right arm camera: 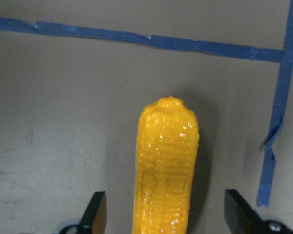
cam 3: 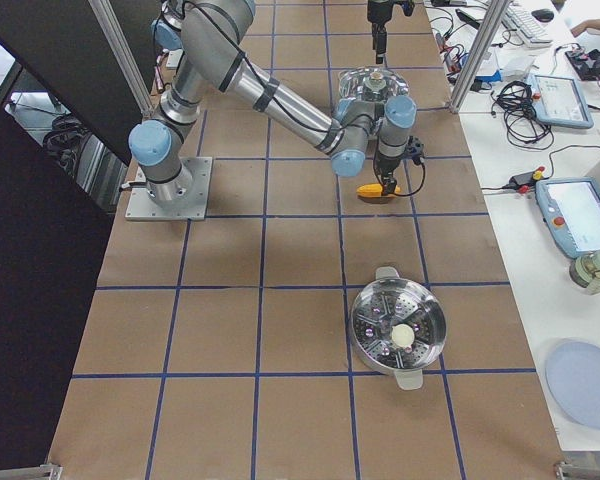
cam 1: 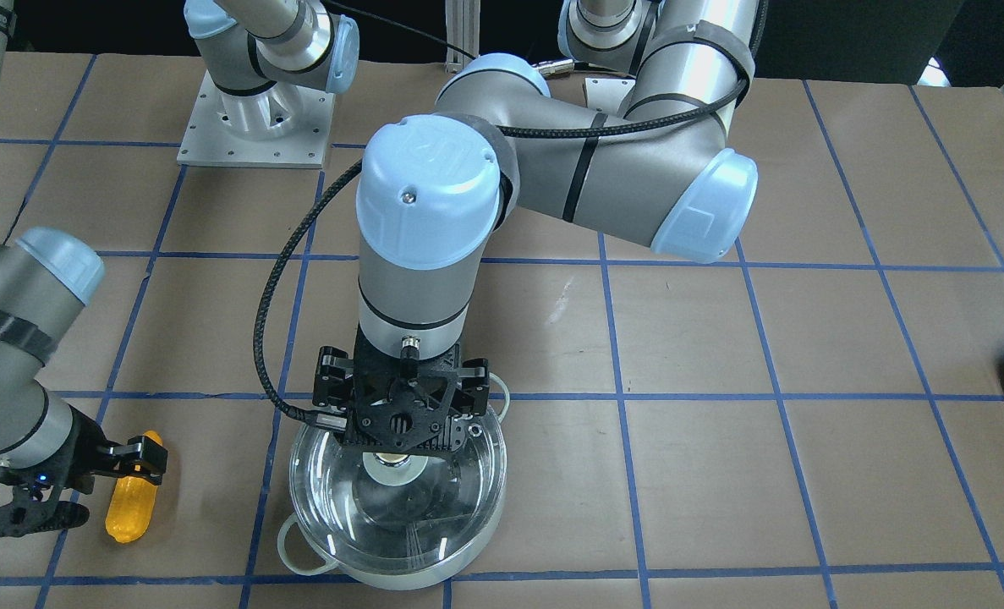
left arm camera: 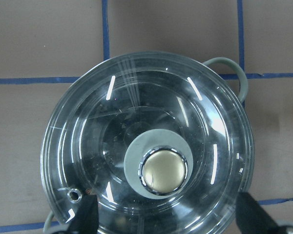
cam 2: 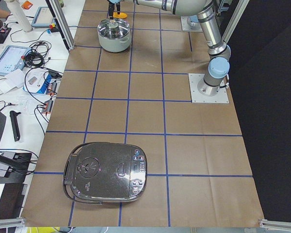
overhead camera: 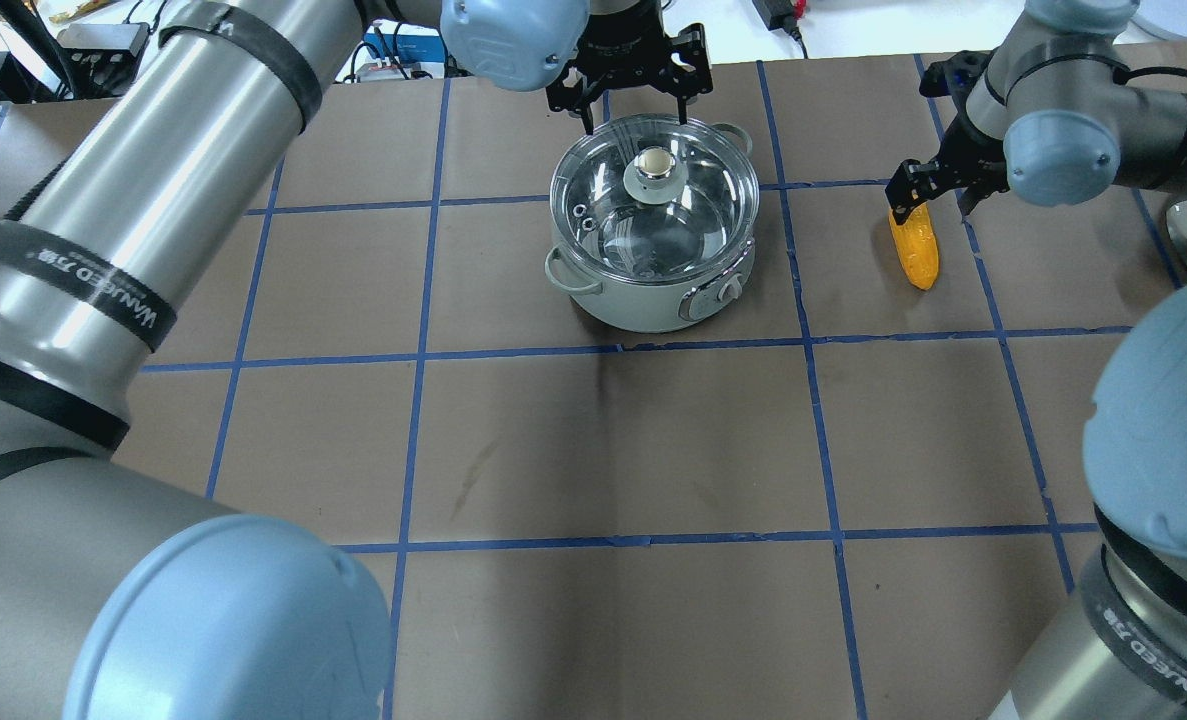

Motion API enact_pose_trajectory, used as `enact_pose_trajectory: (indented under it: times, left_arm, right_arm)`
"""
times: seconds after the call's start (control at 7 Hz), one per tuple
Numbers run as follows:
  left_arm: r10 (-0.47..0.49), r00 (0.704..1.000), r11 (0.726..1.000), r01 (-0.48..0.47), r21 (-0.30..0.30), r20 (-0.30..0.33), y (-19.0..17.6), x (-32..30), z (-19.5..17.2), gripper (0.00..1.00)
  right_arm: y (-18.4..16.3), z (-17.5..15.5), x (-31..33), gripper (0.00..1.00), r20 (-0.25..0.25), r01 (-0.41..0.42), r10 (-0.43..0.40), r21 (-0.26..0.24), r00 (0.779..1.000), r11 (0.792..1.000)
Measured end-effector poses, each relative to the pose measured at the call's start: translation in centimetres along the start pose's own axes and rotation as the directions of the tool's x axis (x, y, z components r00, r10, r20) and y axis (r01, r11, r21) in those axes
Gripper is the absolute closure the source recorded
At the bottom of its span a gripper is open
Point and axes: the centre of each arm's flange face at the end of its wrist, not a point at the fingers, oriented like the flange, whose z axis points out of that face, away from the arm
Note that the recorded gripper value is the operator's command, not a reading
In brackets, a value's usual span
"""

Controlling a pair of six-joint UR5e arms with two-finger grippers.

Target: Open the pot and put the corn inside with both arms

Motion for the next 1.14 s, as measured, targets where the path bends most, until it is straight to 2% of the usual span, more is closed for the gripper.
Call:
enact_pose_trajectory:
  times: [0.14,0.43,0.71,0.86,1.14]
  left_arm:
    - [-0.004,1.0,1.0,0.004,-0.009,0.0,0.3,1.3,1.9,0.0]
    - [-0.001,1.0,1.0,0.001,-0.019,0.006,0.7,2.4,3.9,0.0]
    - [0.012,1.0,1.0,-0.012,-0.015,0.014,0.7,2.4,4.0,0.0]
    - [0.014,1.0,1.0,-0.014,-0.013,0.019,0.7,2.3,3.9,0.0]
    - [0.014,0.999,1.0,-0.014,-0.011,0.044,0.6,1.8,4.2,0.0]
  right_arm:
    - [0.1,1.4,0.1,0.93,0.002,-0.001,0.001,-0.002,1.0,1.0]
    - [0.1,1.8,0.2,0.94,-0.004,-0.001,0.001,0.0,1.0,1.0]
    - [0.1,0.4,0.3,0.94,-0.012,-0.002,0.002,0.005,1.0,1.0]
    - [0.6,-1.6,0.6,0.94,-0.011,-0.01,0.01,0.0,1.0,1.0]
    - [3.1,-9.0,1.0,0.94,-0.003,-0.032,0.032,-0.024,0.999,0.999]
